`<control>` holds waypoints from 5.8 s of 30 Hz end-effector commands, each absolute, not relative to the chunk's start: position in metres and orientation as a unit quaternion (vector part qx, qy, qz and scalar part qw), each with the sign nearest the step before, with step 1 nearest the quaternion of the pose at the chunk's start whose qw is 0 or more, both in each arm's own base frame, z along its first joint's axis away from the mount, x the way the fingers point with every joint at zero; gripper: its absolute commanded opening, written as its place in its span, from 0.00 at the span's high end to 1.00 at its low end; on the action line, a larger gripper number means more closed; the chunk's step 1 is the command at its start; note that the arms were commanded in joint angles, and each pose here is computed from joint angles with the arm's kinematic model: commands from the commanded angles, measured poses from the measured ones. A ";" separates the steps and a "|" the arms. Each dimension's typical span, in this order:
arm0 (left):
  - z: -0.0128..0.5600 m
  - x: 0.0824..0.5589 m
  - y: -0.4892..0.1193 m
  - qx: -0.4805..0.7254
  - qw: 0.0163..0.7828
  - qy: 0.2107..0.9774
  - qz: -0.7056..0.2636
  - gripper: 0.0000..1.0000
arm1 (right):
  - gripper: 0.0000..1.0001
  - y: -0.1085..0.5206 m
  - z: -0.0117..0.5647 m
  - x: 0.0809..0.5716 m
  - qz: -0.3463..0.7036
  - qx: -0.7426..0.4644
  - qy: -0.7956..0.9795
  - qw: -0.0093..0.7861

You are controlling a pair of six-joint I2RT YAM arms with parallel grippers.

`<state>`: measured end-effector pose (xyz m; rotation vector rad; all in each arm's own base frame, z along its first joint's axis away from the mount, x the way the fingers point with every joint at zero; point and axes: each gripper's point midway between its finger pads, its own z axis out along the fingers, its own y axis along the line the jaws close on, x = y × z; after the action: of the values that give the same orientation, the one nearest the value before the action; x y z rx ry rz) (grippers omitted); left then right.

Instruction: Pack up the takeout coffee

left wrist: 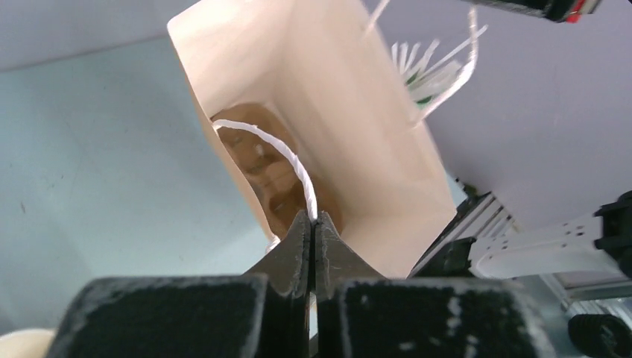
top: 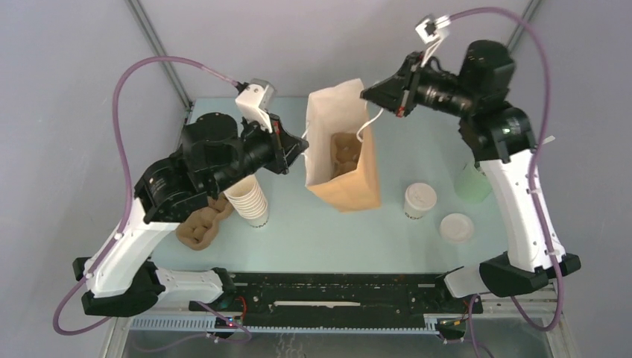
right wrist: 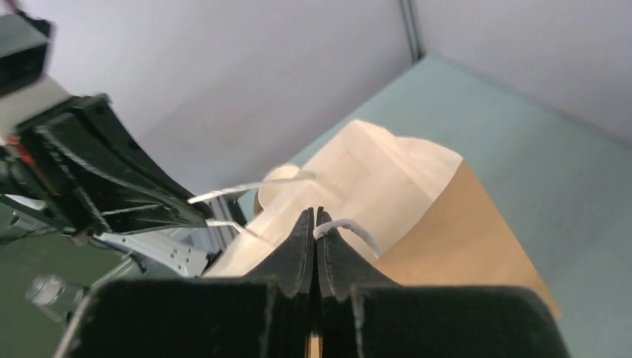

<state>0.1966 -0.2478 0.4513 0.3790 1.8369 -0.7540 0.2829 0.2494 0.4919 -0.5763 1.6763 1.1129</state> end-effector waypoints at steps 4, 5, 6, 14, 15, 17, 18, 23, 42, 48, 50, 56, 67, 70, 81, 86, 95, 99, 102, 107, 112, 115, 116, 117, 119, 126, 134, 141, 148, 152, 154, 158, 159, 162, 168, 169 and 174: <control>0.475 0.198 -0.248 0.160 0.556 0.746 -0.330 1.00 | 1.00 0.243 0.551 0.282 0.437 -0.253 0.655 0.562; 0.461 0.199 -0.242 0.147 0.549 0.760 -0.317 1.00 | 1.00 0.250 0.542 0.283 0.441 -0.258 0.659 0.551; 0.440 0.200 -0.235 0.131 0.534 0.779 -0.302 1.00 | 1.00 0.258 0.530 0.284 0.451 -0.260 0.666 0.534; 0.289 0.170 -0.178 0.034 0.420 0.873 -0.243 1.00 | 1.00 0.325 0.334 0.254 0.547 -0.217 0.750 0.300; 0.282 0.170 -0.176 0.030 0.421 0.873 -0.244 1.00 | 1.00 0.325 0.327 0.253 0.542 -0.215 0.757 0.294; 0.277 0.173 -0.180 0.034 0.414 0.874 -0.252 1.00 | 1.00 0.317 0.340 0.258 0.543 -0.210 0.750 0.313; 0.284 0.175 -0.185 0.042 0.412 0.873 -0.258 1.00 | 1.00 0.309 0.355 0.263 0.544 -0.204 0.744 0.330; 0.390 0.186 -0.213 0.086 0.463 0.821 -0.323 1.00 | 1.00 0.271 0.439 0.275 0.509 -0.223 0.726 0.406; 0.332 0.178 -0.228 0.095 0.389 0.856 -0.328 1.00 | 1.00 0.250 0.322 0.245 0.508 -0.166 0.778 0.329; 0.389 0.182 -0.230 0.103 0.432 0.824 -0.352 1.00 | 1.00 0.253 0.337 0.242 0.524 -0.153 0.770 0.331; 0.442 0.185 -0.235 0.113 0.464 0.794 -0.375 1.00 | 1.00 0.252 0.348 0.243 0.538 -0.141 0.763 0.330; 0.557 0.181 -0.253 0.140 0.515 0.717 -0.449 1.00 | 1.00 0.235 0.374 0.241 0.560 -0.098 0.750 0.340; 0.413 0.198 -0.319 0.150 0.359 0.797 -0.463 1.00 | 1.00 0.171 0.284 0.244 0.441 -0.025 0.841 0.314; 0.380 0.210 -0.318 0.152 0.355 0.819 -0.425 1.00 | 1.00 0.157 0.279 0.249 0.423 -0.010 0.845 0.327; 0.521 0.208 -0.279 0.145 0.469 0.751 -0.443 1.00 | 1.00 0.211 0.332 0.240 0.523 -0.050 0.786 0.327; 0.522 0.213 -0.278 0.124 0.474 0.752 -0.442 1.00 | 1.00 0.203 0.321 0.247 0.510 -0.028 0.796 0.324; 0.352 0.237 -0.291 0.088 0.310 0.876 -0.359 1.00 | 1.00 0.152 0.206 0.245 0.415 0.026 0.873 0.253; 0.395 0.238 -0.295 0.114 0.347 0.847 -0.385 1.00 | 1.00 0.162 0.248 0.251 0.444 0.015 0.847 0.293; 0.432 0.237 -0.287 0.124 0.390 0.824 -0.392 1.00 | 1.00 0.177 0.289 0.258 0.477 0.003 0.823 0.309; 0.467 0.220 -0.271 0.133 0.434 0.790 -0.412 1.00 | 1.00 0.201 0.373 0.259 0.531 -0.029 0.767 0.358; 0.441 0.210 -0.252 0.112 0.436 0.800 -0.397 1.00 | 1.00 0.215 0.391 0.261 0.555 -0.044 0.755 0.346; 0.412 0.202 -0.253 0.103 0.411 0.809 -0.406 1.00 | 1.00 0.223 0.380 0.263 0.559 -0.058 0.761 0.324; 0.400 0.201 -0.253 0.099 0.402 0.815 -0.404 1.00 | 1.00 0.225 0.378 0.264 0.561 -0.061 0.761 0.320; 0.386 0.200 -0.253 0.097 0.393 0.822 -0.401 1.00 | 1.00 0.227 0.378 0.264 0.563 -0.068 0.759 0.319; 0.358 0.198 -0.250 0.094 0.378 0.836 -0.388 1.00 | 1.00 0.233 0.379 0.263 0.564 -0.081 0.758 0.319; 0.316 0.190 -0.239 0.098 0.362 0.853 -0.363 1.00 | 1.00 0.242 0.378 0.257 0.549 -0.122 0.754 0.339; 0.328 0.187 -0.252 0.138 0.357 0.843 -0.378 0.99 | 0.97 0.240 0.356 0.267 0.528 -0.139 0.769 0.334; 0.350 0.179 -0.270 0.222 0.399 0.805 -0.379 1.00 | 0.98 0.253 0.393 0.270 0.577 -0.222 0.693 0.372; 0.292 0.163 -0.272 0.273 0.352 0.826 -0.344 1.00 | 1.00 0.277 0.406 0.260 0.607 -0.313 0.626 0.377; 0.263 0.151 -0.264 0.283 0.324 0.838 -0.334 1.00 | 1.00 0.292 0.393 0.245 0.608 -0.360 0.611 0.357; 0.255 0.148 -0.260 0.282 0.318 0.842 -0.332 1.00 | 1.00 0.295 0.382 0.241 0.607 -0.359 0.623 0.338; 0.259 0.146 -0.253 0.280 0.326 0.842 -0.325 1.00 | 1.00 0.292 0.373 0.245 0.594 -0.344 0.645 0.337; 0.265 0.148 -0.251 0.278 0.333 0.842 -0.321 1.00 | 1.00 0.290 0.377 0.247 0.594 -0.338 0.645 0.341; 0.301 0.155 -0.245 0.270 0.373 0.828 -0.320 1.00 | 1.00 0.283 0.389 0.253 0.594 -0.322 0.643 0.361; 0.362 0.169 -0.238 0.246 0.436 0.807 -0.313 1.00 | 1.00 0.266 0.406 0.278 0.601 -0.218 0.677 0.365; 0.373 0.170 -0.237 0.241 0.444 0.803 -0.316 1.00 | 1.00 0.263 0.413 0.281 0.599 -0.194 0.684 0.368; 0.413 0.177 -0.227 0.209 0.475 0.796 -0.312 1.00 | 1.00 0.259 0.451 0.273 0.606 -0.122 0.692 0.372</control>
<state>0.1688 -0.2397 0.3845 0.5816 1.9815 -0.8176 0.2933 0.2652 0.3815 -0.4269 1.8783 1.5432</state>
